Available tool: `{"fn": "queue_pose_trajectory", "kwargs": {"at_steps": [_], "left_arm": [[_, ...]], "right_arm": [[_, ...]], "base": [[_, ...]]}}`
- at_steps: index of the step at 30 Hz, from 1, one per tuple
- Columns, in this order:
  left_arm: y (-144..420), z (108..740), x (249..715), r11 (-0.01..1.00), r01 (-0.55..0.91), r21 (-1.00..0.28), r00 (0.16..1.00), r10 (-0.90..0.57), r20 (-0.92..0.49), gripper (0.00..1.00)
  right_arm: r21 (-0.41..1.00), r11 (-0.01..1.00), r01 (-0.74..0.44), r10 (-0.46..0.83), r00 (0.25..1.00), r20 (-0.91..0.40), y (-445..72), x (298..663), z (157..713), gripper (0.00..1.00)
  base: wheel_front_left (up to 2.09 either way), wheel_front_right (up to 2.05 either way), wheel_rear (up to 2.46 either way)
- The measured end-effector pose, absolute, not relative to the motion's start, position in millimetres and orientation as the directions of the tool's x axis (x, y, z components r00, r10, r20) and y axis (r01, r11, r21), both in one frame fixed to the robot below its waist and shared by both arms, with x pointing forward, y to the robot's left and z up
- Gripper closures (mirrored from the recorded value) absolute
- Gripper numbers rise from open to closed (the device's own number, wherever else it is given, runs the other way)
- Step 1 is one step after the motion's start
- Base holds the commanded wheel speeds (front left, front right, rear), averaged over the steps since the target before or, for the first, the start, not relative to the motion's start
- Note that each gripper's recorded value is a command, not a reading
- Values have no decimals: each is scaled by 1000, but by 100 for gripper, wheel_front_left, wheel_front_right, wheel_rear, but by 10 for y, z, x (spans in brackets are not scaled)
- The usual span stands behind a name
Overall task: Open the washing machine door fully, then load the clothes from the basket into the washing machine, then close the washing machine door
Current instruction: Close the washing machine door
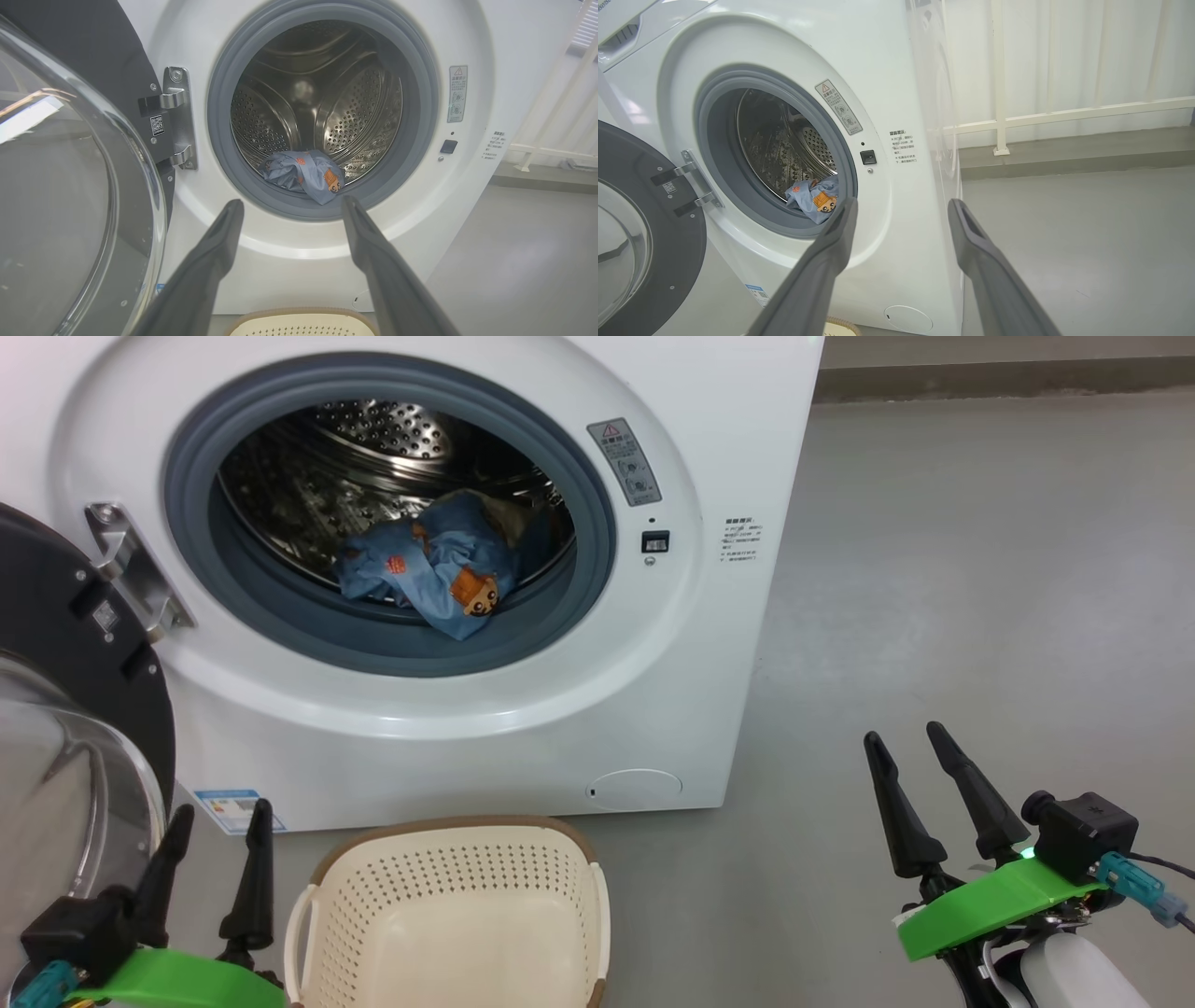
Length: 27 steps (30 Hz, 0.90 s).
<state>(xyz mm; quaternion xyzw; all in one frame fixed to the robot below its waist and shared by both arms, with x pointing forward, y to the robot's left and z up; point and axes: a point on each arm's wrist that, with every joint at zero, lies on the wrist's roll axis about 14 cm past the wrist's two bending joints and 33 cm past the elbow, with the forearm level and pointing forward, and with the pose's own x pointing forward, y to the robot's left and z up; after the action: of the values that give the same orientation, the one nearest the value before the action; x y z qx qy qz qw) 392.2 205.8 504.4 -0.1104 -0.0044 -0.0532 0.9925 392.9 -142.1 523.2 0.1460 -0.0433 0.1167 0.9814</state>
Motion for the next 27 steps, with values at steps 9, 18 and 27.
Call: {"fn": "queue_pose_trajectory", "kwargs": {"at_steps": [9,18,27], "left_arm": [[2062,5009,3927,970,107,-217,994,-107,11,0],[2056,5022,3924,972,110,-206,994,-109,16,0],[2061,5040,3930,971,107,-213,994,-105,23,0]], "right_arm": [[280,930,-238,213,970,116,-1428,3934,5220,0],[279,930,-237,210,970,124,-1435,3922,5248,0],[279,931,-236,208,970,127,-1441,3916,5257,0]], "base": [[0,0,0],[-1,1,0],[-62,62,0]]}}
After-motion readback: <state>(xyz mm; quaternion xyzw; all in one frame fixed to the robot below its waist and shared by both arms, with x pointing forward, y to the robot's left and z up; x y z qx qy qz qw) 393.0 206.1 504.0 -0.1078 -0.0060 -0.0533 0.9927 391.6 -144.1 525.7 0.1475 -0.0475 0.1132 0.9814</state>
